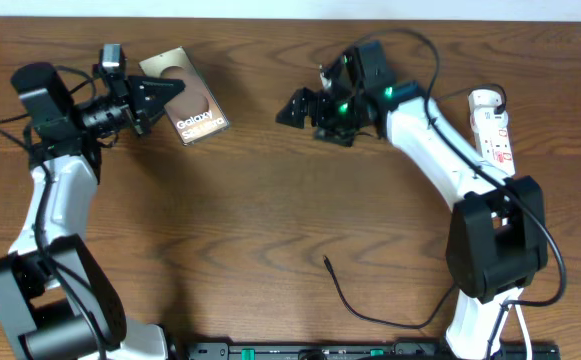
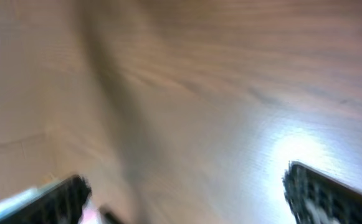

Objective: Plug charger to phone and switch on socket

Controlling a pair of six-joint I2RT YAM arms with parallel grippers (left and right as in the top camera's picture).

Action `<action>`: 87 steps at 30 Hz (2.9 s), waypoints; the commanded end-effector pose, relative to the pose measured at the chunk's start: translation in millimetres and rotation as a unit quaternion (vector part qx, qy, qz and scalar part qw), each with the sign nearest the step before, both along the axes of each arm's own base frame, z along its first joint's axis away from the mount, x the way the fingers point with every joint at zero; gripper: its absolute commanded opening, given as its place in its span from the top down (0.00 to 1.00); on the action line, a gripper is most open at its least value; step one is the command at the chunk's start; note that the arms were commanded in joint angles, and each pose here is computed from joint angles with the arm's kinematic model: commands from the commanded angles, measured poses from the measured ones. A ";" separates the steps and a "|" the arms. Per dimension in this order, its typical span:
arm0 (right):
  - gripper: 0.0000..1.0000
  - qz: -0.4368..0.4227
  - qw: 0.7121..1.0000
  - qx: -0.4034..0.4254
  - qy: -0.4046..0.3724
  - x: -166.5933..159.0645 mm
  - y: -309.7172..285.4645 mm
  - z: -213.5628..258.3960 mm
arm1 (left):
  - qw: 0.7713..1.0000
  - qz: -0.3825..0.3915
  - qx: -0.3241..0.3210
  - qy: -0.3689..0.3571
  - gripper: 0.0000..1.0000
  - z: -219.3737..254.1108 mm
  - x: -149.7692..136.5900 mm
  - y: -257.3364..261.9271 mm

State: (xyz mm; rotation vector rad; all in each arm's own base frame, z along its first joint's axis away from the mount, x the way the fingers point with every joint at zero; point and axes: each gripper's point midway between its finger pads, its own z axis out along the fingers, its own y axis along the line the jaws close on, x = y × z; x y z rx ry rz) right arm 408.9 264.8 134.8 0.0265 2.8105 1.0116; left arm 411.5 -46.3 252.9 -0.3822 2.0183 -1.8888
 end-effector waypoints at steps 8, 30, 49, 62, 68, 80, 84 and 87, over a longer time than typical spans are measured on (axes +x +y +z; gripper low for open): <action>0.01 0.120 0.939 -0.319 -0.038 -50.4 -76.8 23.2 | 0.988 -0.106 0.022 -0.112 0.93 11.3 -20.8 -54.1; 0.01 0.169 0.938 -0.302 -0.018 -172.0 -39.8 -38.9 | 0.985 -0.114 0.028 -0.125 0.93 -11.1 -30.9 -60.9; 0.03 0.118 0.962 -0.235 -0.075 -228.1 -49.7 -99.6 | 0.984 -0.110 0.033 -0.138 0.93 -11.3 -29.9 -57.7; 0.34 0.138 0.958 -0.252 -0.018 -243.1 -52.5 -130.9 | 0.983 -0.110 0.036 -0.145 0.93 -11.4 -30.0 -57.8; 0.48 0.148 0.954 -0.260 0.010 -256.0 -59.7 -132.9 | 0.982 -0.110 0.036 -0.147 0.93 -11.6 -30.1 -57.8; 0.71 0.149 0.954 -0.260 0.009 -256.2 -59.2 -133.2 | 0.982 -0.110 0.037 -0.150 0.93 -11.6 -30.1 -57.8; 0.70 0.150 0.954 -0.260 0.009 -256.6 -58.9 -133.2 | 0.982 -0.110 0.037 -0.150 0.93 -11.6 -30.1 -57.8; 0.69 0.153 0.952 -0.265 0.004 -257.4 -58.9 -133.7 | 0.982 -0.110 0.037 -0.150 0.93 -11.6 -30.1 -57.8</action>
